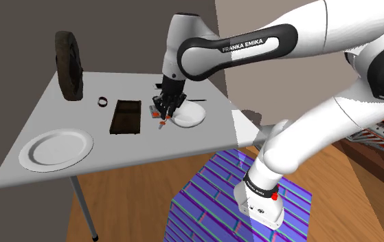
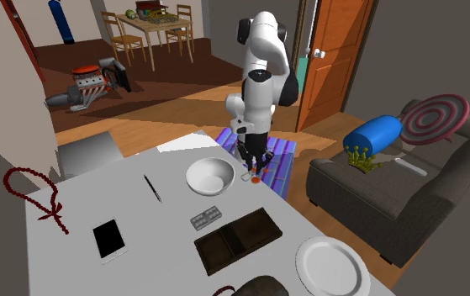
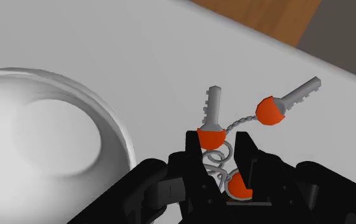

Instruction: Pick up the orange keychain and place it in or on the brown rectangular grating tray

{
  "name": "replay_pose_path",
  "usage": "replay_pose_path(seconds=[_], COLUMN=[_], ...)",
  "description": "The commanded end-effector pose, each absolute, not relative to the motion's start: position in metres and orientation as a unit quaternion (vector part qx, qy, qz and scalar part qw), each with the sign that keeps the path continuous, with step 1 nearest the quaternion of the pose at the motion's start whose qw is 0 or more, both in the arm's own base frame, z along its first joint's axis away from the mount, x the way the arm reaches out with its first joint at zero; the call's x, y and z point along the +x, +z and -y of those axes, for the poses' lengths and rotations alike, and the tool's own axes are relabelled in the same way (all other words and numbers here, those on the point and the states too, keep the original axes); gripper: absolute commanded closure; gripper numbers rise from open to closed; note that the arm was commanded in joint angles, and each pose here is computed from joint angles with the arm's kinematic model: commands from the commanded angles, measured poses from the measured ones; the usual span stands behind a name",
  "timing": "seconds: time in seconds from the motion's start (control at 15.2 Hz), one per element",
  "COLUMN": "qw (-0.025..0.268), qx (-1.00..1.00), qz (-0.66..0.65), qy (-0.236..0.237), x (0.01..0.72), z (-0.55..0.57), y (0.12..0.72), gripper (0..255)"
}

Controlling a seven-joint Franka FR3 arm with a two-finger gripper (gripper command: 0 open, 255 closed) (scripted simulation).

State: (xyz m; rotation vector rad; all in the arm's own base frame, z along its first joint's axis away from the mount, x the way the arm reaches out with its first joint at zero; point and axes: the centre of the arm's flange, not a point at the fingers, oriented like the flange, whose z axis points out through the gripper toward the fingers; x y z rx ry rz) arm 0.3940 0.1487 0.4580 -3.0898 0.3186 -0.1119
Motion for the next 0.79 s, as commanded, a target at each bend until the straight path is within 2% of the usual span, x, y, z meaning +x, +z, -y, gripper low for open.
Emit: replay_pose_path(seconds=[0.0, 0.73], qw=[0.017, 0.017], qx=[-0.994, -0.994], qz=[-0.103, -0.103], qy=[-0.036, -0.036], x=[0.422, 0.567], z=[-0.149, -0.153], y=[0.46, 0.466], gripper=[255, 255])
